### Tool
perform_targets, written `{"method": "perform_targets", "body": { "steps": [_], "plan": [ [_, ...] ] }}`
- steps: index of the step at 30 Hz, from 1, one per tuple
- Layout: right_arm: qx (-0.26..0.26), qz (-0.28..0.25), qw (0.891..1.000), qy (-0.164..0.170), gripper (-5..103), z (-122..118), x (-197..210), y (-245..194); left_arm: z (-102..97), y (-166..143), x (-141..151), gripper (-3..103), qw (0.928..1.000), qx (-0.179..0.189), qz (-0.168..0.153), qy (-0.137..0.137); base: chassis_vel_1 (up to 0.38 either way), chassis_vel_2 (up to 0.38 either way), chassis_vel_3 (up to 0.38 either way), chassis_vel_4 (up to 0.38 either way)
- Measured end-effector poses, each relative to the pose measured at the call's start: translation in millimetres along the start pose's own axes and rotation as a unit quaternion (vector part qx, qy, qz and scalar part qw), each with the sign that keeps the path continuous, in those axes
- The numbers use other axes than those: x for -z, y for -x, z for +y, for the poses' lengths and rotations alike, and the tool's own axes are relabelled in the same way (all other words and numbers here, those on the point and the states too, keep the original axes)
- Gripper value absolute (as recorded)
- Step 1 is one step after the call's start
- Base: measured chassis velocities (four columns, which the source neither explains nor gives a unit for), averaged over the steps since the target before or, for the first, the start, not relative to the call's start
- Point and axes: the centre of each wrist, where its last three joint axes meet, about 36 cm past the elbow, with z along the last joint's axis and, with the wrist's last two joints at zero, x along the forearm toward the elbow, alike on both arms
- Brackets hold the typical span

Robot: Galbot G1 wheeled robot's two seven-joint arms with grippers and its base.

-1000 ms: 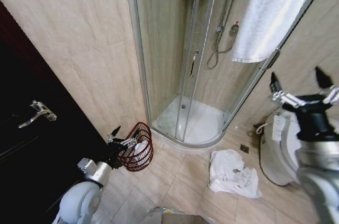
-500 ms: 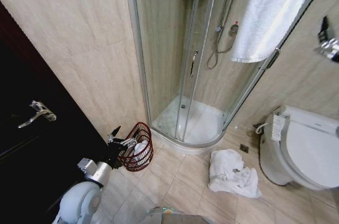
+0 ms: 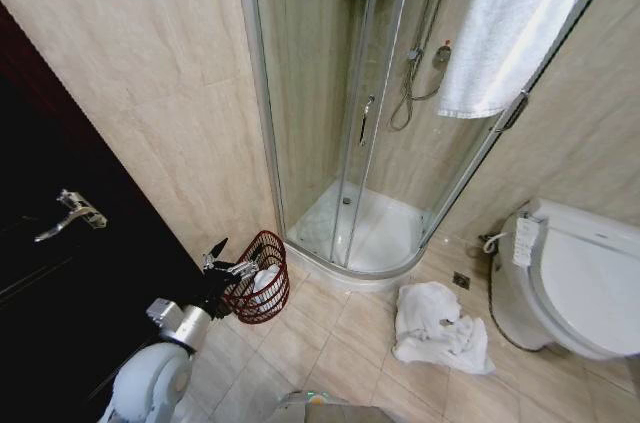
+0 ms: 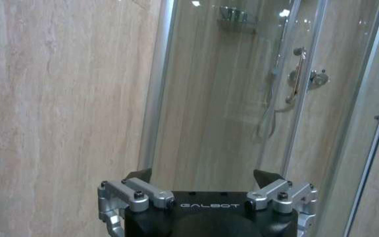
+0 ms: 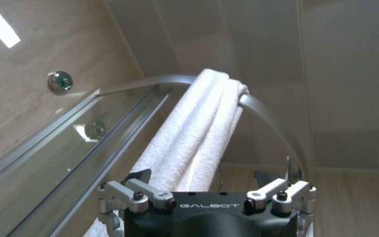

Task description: Discard the used towel into the hamper.

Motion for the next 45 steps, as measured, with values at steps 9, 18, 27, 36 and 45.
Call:
{"method": "perform_targets", "body": {
  "steps": [9,18,27,36,45],
  "plan": [
    [0.019,0.051,0.995,0.082,100,-10.6,23.8,20.9,0.0,0.0,0.0,100,1.0,0.0,0.0,0.0,0.0,0.0,0.0,0.0],
    [0.018,0.058,0.991,0.117,100,-39.5,58.7,53.5,0.0,0.0,0.0,100,1.0,0.0,0.0,0.0,0.0,0.0,0.0,0.0],
    [0.027,0.069,0.984,0.163,100,-38.4,69.3,54.8,0.0,0.0,0.0,100,1.0,0.0,0.0,0.0,0.0,0.0,0.0,0.0],
    [0.039,0.065,0.984,0.162,100,-38.4,83.9,60.0,0.0,0.0,0.0,100,1.0,0.0,0.0,0.0,0.0,0.0,0.0,0.0],
    [0.078,0.07,0.971,0.214,100,-58.1,88.1,78.7,0.0,0.0,0.0,100,1.0,0.0,0.0,0.0,0.0,0.0,0.0,0.0]
  ]
}}
